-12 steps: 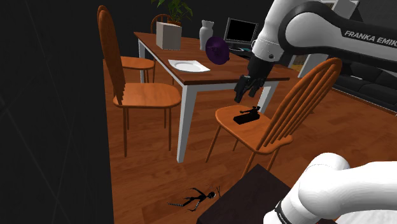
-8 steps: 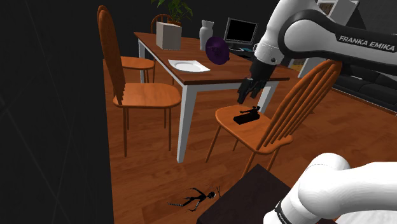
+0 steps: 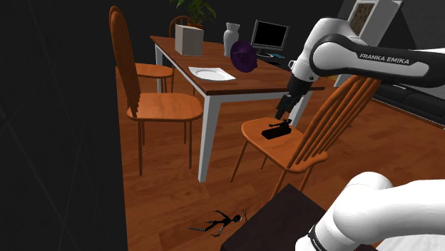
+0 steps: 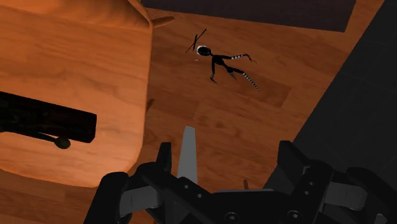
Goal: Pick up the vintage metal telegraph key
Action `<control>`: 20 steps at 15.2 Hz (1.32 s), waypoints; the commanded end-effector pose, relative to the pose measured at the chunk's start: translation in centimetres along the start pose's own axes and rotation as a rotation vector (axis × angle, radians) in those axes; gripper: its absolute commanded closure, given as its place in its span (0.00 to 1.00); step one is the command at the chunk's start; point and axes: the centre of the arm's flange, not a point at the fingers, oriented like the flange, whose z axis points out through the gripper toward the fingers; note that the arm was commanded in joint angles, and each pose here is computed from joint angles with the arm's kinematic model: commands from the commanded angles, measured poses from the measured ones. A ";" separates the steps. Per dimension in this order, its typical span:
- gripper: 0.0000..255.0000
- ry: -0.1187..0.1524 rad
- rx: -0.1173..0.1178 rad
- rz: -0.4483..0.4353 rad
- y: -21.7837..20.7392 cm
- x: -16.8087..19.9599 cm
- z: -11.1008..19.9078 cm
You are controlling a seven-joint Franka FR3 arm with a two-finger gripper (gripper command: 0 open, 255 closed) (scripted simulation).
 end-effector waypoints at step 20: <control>0.00 -0.002 0.014 -0.240 25.5 3.6 11.3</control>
